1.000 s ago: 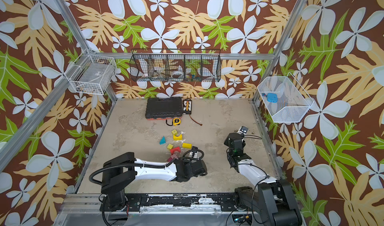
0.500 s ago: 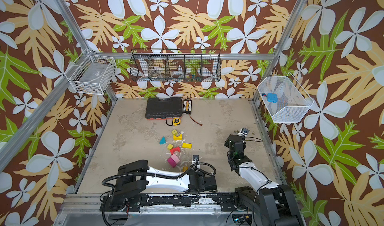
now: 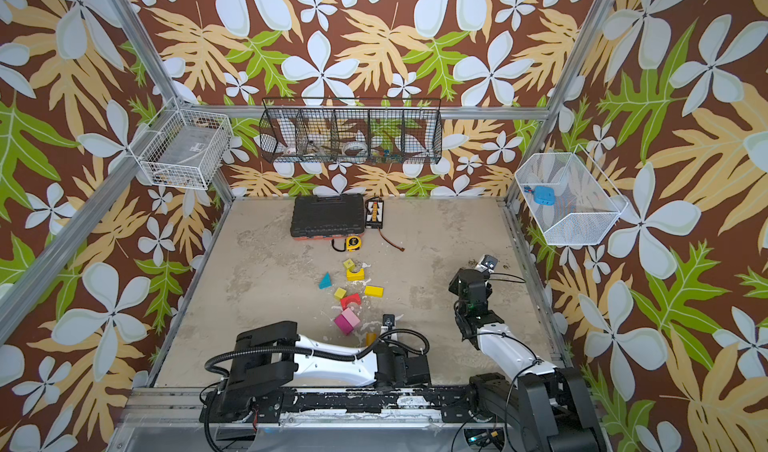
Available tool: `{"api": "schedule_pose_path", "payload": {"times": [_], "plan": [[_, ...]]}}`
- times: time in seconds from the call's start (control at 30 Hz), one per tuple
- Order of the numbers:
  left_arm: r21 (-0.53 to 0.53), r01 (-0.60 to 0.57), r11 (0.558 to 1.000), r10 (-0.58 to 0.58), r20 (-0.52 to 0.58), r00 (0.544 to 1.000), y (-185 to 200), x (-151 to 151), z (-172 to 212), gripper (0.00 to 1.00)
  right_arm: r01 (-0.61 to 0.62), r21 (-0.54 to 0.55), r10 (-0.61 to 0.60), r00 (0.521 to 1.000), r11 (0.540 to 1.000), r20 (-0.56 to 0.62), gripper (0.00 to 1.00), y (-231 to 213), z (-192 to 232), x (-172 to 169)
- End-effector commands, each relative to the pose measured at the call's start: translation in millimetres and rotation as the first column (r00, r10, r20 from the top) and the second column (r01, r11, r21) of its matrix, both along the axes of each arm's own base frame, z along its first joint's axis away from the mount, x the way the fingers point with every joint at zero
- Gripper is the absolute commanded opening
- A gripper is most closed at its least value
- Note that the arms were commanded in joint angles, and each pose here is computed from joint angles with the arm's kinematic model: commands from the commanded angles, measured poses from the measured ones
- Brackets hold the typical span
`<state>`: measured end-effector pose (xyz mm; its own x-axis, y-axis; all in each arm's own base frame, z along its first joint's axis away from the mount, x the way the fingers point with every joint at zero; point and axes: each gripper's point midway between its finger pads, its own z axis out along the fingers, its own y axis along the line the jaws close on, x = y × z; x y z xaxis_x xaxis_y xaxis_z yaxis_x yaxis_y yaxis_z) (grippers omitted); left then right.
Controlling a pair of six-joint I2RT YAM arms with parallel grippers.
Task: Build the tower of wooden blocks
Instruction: 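Pull the red block toward the robot beside the orange block with the left gripper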
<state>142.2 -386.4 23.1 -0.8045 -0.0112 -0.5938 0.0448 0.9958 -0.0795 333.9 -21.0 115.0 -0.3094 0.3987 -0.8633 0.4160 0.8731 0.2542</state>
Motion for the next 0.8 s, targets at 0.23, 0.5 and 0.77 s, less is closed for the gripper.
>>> {"api": "schedule_pose_path", "payload": {"times": [0.23,0.5,0.77], "plan": [[-0.002,-0.014,1.000,0.014,0.041,0.999,0,5,17,0.46,0.007,-0.001,-0.007,1.000,1.000,0.015,0.58,-1,4,3],[-0.030,-0.005,1.000,0.007,0.073,0.997,3,8,41,0.53,0.008,-0.002,-0.008,1.000,1.000,0.008,0.58,-1,3,4],[-0.066,-0.015,0.998,0.033,0.289,0.957,50,30,147,0.59,-0.013,0.000,0.013,1.000,1.000,0.006,0.53,3,3,6]]}}
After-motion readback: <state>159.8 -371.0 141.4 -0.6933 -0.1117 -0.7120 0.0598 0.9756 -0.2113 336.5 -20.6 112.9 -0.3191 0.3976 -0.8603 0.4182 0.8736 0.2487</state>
